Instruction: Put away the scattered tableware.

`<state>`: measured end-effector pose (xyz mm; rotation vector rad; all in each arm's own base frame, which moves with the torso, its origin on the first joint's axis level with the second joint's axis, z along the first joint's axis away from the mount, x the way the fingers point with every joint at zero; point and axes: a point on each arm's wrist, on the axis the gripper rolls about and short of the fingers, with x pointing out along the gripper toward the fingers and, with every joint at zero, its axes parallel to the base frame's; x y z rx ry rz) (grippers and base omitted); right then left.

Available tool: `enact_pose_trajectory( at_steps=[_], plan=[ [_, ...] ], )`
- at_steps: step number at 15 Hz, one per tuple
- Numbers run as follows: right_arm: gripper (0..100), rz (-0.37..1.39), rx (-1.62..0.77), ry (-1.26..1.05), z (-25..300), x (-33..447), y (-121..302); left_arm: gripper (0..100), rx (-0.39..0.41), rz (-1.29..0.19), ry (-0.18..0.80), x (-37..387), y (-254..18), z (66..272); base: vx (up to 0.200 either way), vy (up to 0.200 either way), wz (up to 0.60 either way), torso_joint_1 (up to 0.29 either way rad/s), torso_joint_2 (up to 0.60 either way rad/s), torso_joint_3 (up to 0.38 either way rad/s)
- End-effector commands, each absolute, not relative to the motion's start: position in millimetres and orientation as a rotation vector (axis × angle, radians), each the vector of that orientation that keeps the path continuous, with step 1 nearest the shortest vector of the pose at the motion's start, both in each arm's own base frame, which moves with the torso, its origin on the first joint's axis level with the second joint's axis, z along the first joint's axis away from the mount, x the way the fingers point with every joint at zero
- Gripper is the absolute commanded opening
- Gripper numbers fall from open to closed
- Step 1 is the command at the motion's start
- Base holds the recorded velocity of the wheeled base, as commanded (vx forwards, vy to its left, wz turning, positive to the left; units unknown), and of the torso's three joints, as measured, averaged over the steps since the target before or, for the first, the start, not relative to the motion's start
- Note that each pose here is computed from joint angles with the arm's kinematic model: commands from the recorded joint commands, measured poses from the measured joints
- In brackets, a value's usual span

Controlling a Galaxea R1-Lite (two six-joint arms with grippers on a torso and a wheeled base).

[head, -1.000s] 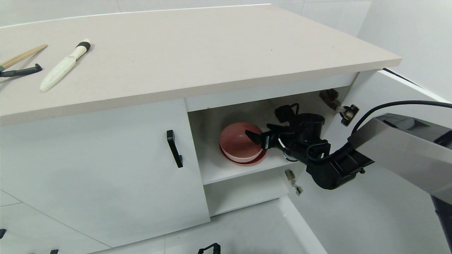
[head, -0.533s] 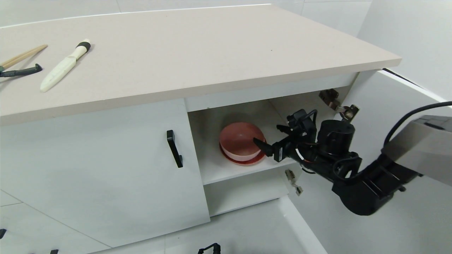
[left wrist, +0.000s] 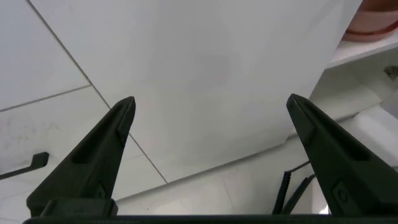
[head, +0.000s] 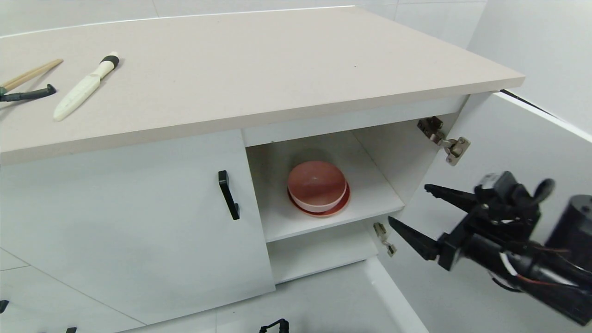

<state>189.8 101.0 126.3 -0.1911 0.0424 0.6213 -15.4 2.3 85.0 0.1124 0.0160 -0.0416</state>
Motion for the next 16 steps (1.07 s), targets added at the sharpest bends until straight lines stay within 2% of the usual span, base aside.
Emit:
enact_pose_trajectory(
  at_steps=[1,5,7,10,12,13,14,16],
  plan=[
    [100,0.504,-0.172,-0.038,142,125,53,100,0.109,-0.040,0.021,-15,2,84,0.000,0.000,0.00,0.000,0.00,0.000],
    [100,0.382,-0.159,0.016,141,85,25,100,0.058,-0.038,0.034,-16,2,83,0.000,0.000,0.00,0.000,0.00,0.000],
    [100,0.337,-0.125,0.011,140,70,18,100,0.049,0.039,-0.008,-19,1,82,0.000,0.000,0.00,0.000,0.00,0.000],
    [100,0.302,-0.084,0.013,130,39,10,100,0.040,0.050,-0.022,-21,1,81,0.000,0.000,0.00,0.000,0.00,0.000],
    [100,0.277,-0.079,0.026,111,11,5,100,0.044,0.071,-0.072,-22,1,84,0.000,0.000,0.00,0.000,0.00,0.000],
    [100,0.294,-0.073,0.023,99,-4,4,100,0.040,0.067,-0.140,-24,1,90,0.000,0.000,0.00,0.000,0.00,0.000],
    [100,0.294,-0.071,0.029,90,-13,4,100,0.057,0.060,-0.063,-23,1,82,0.000,0.000,0.00,0.000,0.00,0.000],
    [100,0.278,-0.059,0.017,83,-23,5,100,0.029,-0.020,-0.008,-23,0,76,0.000,0.000,0.00,0.000,0.00,0.000]
  ],
)
